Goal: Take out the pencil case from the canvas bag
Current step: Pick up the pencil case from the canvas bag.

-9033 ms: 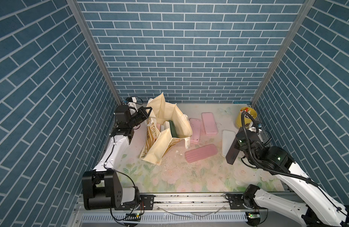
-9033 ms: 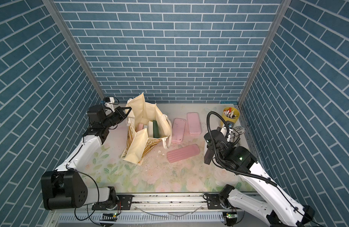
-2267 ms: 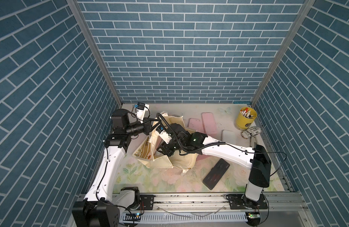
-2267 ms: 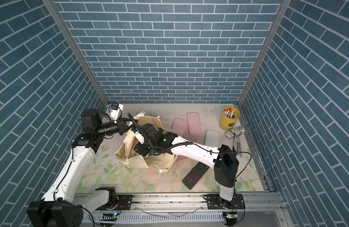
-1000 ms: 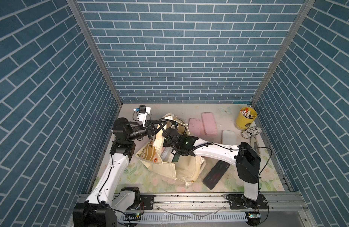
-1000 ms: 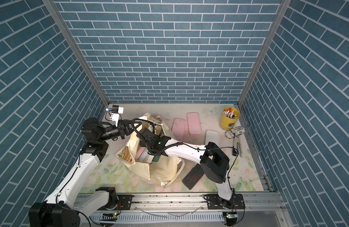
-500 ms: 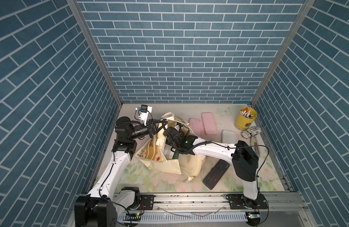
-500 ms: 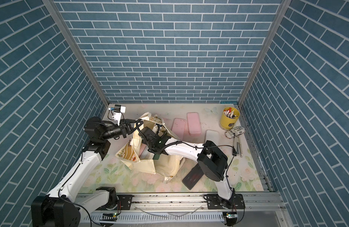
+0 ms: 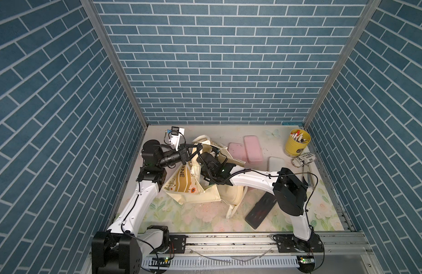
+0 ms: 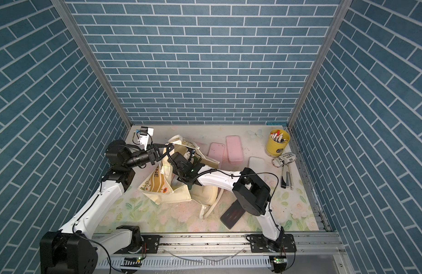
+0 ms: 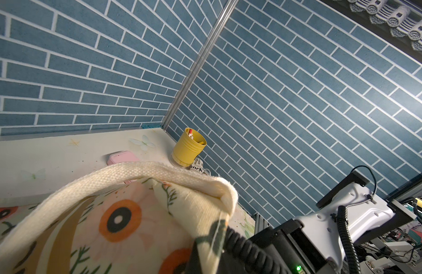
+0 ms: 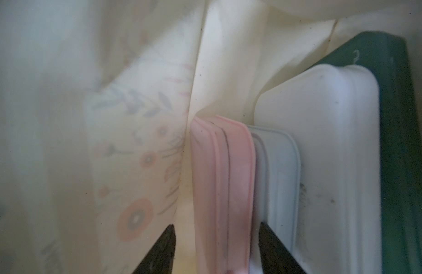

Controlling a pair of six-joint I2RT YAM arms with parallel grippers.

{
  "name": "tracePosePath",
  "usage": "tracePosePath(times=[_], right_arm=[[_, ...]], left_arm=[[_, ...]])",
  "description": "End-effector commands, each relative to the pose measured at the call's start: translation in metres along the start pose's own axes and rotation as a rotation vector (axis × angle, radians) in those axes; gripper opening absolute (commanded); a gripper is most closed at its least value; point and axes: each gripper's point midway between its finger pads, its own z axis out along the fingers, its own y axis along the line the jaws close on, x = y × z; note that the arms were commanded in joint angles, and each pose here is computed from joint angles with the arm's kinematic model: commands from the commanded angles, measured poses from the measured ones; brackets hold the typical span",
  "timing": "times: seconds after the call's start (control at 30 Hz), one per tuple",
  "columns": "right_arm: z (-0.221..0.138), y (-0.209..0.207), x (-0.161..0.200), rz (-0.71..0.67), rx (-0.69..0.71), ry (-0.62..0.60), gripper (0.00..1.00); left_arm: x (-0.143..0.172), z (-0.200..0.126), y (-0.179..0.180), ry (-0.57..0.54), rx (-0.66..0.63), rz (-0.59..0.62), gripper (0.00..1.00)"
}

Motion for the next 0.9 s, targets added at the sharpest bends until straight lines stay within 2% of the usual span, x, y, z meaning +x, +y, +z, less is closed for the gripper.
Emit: tracePosePath(times=[0.0,0.27,0.43,0.63,0.87], right_arm=[[0.029,-0.036,0.018,0.065,0.056,0.075,0.55],[0.026,-0.042,0.02,0.096,0.037,0.077,0.49],[0.014,-0.058,0.012,0.095,0.081,0.046,0.46],[0.01,-0.07,0.008,0.097,0.129,0.053,0.49],[0.016,-0.068,0.007,0.109,0.103,0.066,0.5]], left_arm=[[-0.027,-0.002,-0.065,-0.03,0.171,0.245,0.0],[-0.027,-0.003,-0.073,-0.035,0.182,0.26,0.0],[-0.026,-0.005,-0.076,-0.031,0.18,0.272,0.0],[-0.022,-0.004,-0.069,-0.039,0.176,0.316,0.0],[-0.028,0.002,-0.065,-0.051,0.191,0.311,0.0]])
